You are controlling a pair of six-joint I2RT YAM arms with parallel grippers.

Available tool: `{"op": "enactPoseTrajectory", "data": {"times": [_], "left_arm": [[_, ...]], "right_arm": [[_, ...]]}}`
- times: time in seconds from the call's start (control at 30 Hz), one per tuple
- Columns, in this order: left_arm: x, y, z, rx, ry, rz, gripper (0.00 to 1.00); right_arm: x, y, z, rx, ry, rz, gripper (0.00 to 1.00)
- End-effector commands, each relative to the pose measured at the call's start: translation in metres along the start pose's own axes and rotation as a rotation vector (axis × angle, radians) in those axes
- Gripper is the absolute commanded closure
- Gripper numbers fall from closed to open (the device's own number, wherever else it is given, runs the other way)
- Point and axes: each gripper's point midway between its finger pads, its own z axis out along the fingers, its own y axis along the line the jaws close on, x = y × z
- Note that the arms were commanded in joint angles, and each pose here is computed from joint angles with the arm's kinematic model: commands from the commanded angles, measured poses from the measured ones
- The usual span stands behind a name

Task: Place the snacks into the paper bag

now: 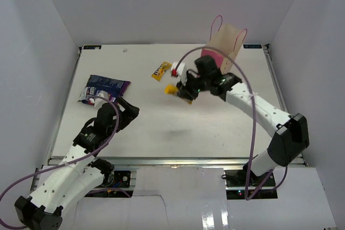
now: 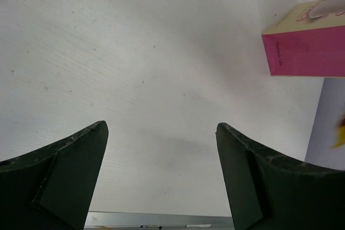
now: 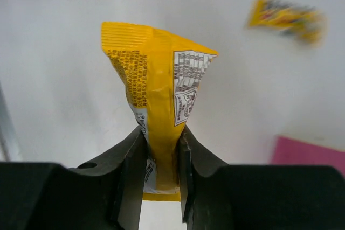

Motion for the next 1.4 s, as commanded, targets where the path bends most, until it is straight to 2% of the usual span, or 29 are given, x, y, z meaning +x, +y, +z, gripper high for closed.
{"op": "enactPoseTrajectory", "data": {"times": [0.0, 0.03, 0.1, 0.17, 0.27, 0.5, 0.63, 0.67, 0.7, 0.73, 0.77, 0.87, 1.0, 1.1, 1.13, 1.17, 1.2, 1.23, 1.33, 1.37], "left_arm": [[0.010, 0.009, 0.004, -0.040, 0.034, -0.033, 0.09], [0.012, 0.010, 0.005, -0.047, 0.042, -0.032, 0.09], [0.012, 0.012, 0.004, -0.049, 0.042, -0.039, 0.09], [0.013, 0.012, 0.003, -0.046, 0.041, -0.046, 0.09], [0.010, 0.013, 0.000, -0.040, 0.028, -0.054, 0.09], [0.005, 0.015, -0.007, -0.045, 0.008, -0.062, 0.09], [0.004, 0.020, -0.013, -0.053, -0.001, -0.074, 0.09], [0.003, 0.020, -0.014, -0.049, -0.008, -0.079, 0.09], [0.000, 0.023, -0.015, -0.060, -0.026, -0.086, 0.09], [0.000, 0.024, -0.015, -0.062, -0.026, -0.086, 0.08], [-0.002, 0.023, -0.016, -0.066, -0.033, -0.089, 0.08], [-0.013, 0.021, -0.016, -0.104, -0.055, -0.084, 0.07], [-0.025, 0.016, -0.006, -0.190, -0.056, -0.056, 0.03], [-0.043, 0.015, 0.012, -0.244, -0.042, -0.059, 0.02], [-0.042, 0.011, 0.017, -0.224, 0.008, -0.076, 0.02], [-0.059, 0.021, 0.024, -0.253, -0.013, -0.124, 0.02], [-0.064, 0.027, 0.034, -0.279, 0.005, -0.146, 0.02], [-0.072, 0.025, 0.037, -0.271, 0.016, -0.170, 0.02], [-0.106, 0.064, 0.051, -0.395, -0.021, -0.309, 0.02], [-0.110, 0.062, 0.058, -0.359, 0.001, -0.338, 0.02]], "right_arm": [[-0.088, -0.086, -0.093, 0.232, -0.287, 0.027, 0.92], [-0.119, -0.111, -0.123, 0.311, -0.364, 0.019, 0.92], [-0.137, -0.161, -0.171, 0.480, -0.435, 0.095, 0.92], [-0.145, -0.192, -0.198, 0.613, -0.502, 0.178, 0.92], [-0.134, -0.238, -0.227, 0.840, -0.549, 0.265, 0.92], [-0.096, -0.295, -0.238, 1.043, -0.533, 0.346, 0.85], [-0.066, -0.309, -0.239, 1.084, -0.491, 0.385, 0.84], [-0.062, -0.309, -0.237, 1.076, -0.482, 0.384, 0.82], [-0.053, -0.305, -0.227, 1.048, -0.451, 0.358, 0.67], [-0.054, -0.304, -0.226, 1.037, -0.454, 0.354, 0.67], [-0.050, -0.300, -0.220, 1.021, -0.443, 0.347, 0.48], [-0.056, -0.291, -0.217, 0.970, -0.448, 0.279, 0.23], [-0.075, -0.279, -0.228, 0.930, -0.484, 0.218, 0.11], [-0.103, -0.242, -0.224, 0.737, -0.493, 0.042, 0.05], [-0.105, -0.211, -0.207, 0.555, -0.482, -0.019, 0.04], [-0.111, -0.193, -0.210, 0.500, -0.473, -0.122, 0.04], [-0.112, -0.178, -0.207, 0.437, -0.475, -0.153, 0.03], [-0.109, -0.156, -0.199, 0.344, -0.471, -0.150, 0.03], [-0.083, -0.125, -0.183, 0.239, -0.428, -0.125, 0.03], [-0.071, -0.118, -0.177, 0.218, -0.407, -0.106, 0.03]]}}
